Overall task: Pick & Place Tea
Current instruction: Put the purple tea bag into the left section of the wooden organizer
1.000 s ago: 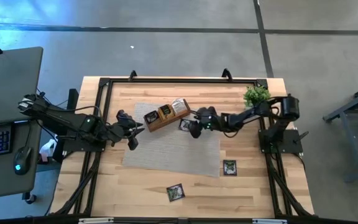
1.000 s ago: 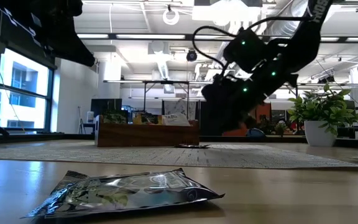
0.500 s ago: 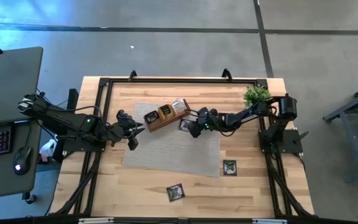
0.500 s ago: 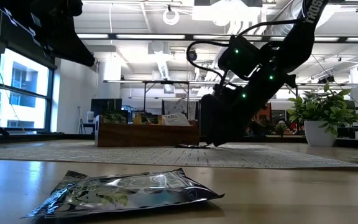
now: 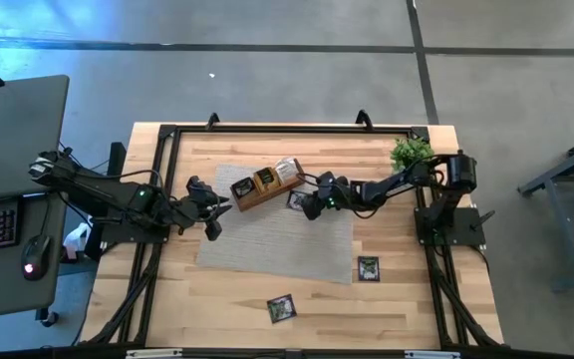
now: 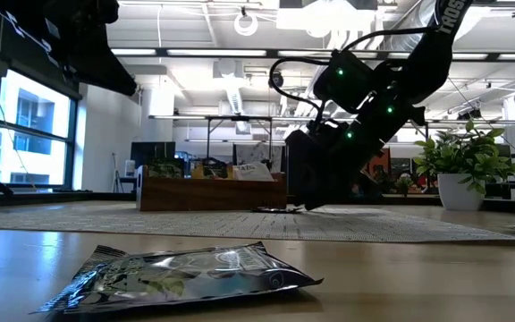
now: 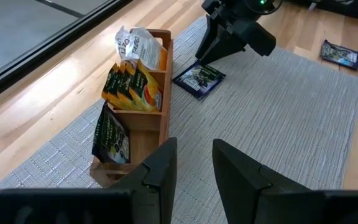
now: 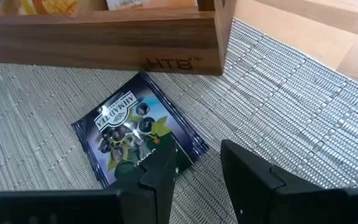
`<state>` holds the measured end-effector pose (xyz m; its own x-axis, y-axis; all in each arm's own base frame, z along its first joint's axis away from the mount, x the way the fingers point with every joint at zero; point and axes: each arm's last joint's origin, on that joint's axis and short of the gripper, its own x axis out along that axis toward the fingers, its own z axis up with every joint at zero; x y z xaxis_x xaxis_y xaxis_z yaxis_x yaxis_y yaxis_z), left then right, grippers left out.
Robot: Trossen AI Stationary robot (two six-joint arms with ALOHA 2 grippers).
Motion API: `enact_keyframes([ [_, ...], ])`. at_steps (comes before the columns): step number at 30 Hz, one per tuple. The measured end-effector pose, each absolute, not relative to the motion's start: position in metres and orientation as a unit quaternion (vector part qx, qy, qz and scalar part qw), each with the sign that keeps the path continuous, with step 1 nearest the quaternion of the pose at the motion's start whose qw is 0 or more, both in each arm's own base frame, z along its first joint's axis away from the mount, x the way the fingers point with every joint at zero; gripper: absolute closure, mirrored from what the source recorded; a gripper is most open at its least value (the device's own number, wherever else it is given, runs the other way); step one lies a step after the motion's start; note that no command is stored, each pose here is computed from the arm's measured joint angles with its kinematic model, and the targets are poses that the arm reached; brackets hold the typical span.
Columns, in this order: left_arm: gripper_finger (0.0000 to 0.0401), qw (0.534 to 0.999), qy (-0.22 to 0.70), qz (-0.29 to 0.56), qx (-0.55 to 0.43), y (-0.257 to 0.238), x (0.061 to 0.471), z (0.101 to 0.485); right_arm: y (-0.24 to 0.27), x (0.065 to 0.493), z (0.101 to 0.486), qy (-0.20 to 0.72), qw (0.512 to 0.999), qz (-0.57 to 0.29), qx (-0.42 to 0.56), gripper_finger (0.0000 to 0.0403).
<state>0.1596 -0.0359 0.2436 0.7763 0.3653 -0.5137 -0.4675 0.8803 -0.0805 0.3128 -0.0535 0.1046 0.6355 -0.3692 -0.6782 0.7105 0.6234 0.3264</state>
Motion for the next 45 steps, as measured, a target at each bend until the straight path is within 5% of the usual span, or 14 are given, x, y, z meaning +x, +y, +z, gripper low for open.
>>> enact_keyframes([
  [9, 0.0300, 0.937, 0.250, 0.222, -0.102, -0.036, 0.160, 0.244, -0.053, 0.317, 0.098, 0.270, 0.839, -0.315, 0.353, 0.0279],
  [18, 0.0300, 0.937, 0.250, 0.223, -0.102, -0.036, 0.160, 0.244, -0.054, 0.322, 0.096, 0.259, 0.865, -0.298, 0.309, 0.0281],
  [30, 0.0300, 0.937, 0.250, 0.222, -0.100, -0.036, 0.160, 0.244, -0.050, 0.326, 0.101, 0.252, 0.899, -0.265, 0.240, 0.0338],
  [45, 0.0300, 0.937, 0.250, 0.222, -0.099, -0.036, 0.160, 0.244, -0.047, 0.327, 0.101, 0.253, 0.901, -0.251, 0.248, 0.0285],
])
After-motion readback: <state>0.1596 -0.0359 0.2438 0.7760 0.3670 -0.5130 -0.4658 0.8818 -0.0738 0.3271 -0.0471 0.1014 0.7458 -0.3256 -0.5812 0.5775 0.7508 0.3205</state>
